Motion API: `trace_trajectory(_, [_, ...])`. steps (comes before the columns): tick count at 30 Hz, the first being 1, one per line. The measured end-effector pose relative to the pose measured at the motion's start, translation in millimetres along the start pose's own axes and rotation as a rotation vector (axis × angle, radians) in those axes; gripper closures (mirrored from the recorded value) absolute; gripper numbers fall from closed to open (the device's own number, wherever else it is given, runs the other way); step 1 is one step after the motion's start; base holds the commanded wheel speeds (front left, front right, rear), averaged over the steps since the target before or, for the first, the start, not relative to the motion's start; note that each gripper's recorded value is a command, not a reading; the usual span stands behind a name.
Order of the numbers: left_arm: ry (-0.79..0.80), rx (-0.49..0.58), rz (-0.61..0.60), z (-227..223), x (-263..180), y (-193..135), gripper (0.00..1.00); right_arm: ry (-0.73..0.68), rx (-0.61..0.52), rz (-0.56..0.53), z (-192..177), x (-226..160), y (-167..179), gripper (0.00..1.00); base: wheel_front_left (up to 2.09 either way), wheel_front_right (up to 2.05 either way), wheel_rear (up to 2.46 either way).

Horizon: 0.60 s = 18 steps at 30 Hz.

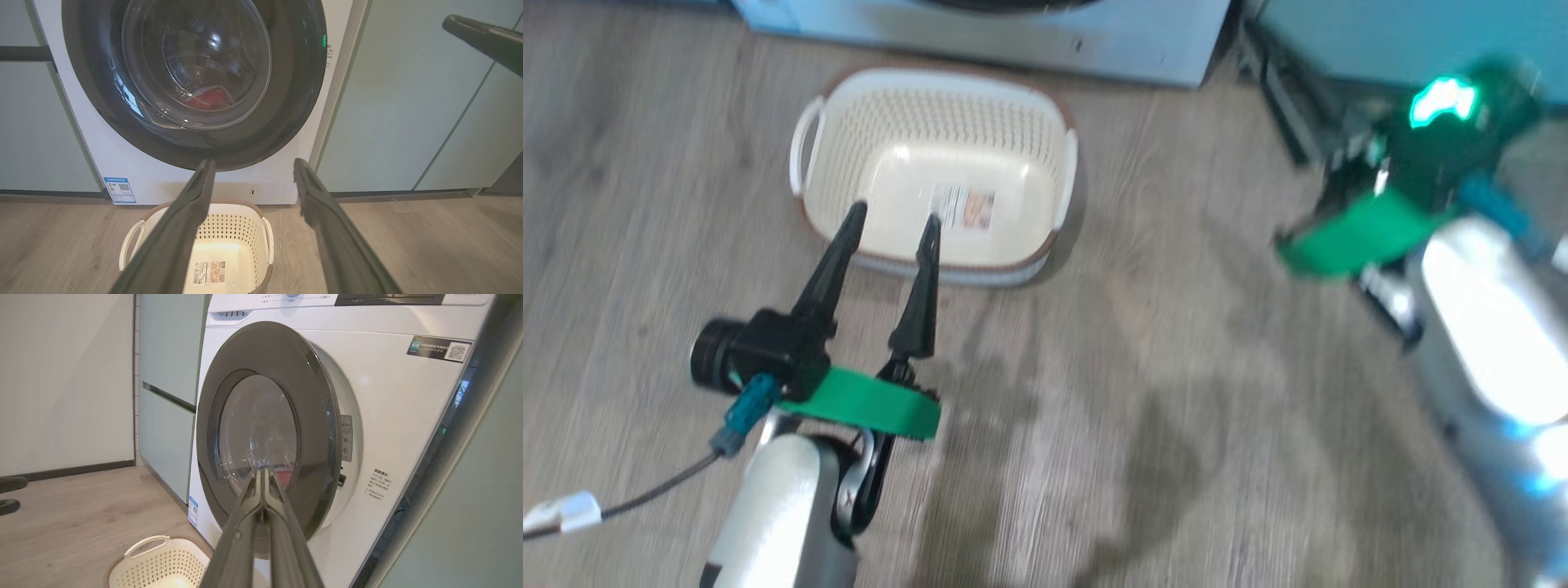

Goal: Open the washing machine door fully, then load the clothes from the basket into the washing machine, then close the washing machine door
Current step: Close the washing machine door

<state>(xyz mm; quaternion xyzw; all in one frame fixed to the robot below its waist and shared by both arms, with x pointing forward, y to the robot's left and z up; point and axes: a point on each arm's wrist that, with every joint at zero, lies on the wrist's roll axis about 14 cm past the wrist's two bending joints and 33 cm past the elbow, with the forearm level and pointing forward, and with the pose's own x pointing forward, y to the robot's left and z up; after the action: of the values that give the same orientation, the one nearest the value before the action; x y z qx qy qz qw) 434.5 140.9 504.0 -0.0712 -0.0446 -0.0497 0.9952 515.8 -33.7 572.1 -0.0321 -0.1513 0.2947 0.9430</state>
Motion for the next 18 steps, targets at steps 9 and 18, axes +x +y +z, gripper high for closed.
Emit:
trace_trajectory(9, [0.046,-0.014,0.047,-26,19,17,0.00,0.063,-0.075,0.119,-46,80,-24,1.00,0.00,0.00,0.00])
trace_trajectory(18, [0.080,-0.005,0.105,-43,27,39,0.00,0.157,-0.082,0.158,-102,132,-31,1.00,0.00,0.00,0.00])
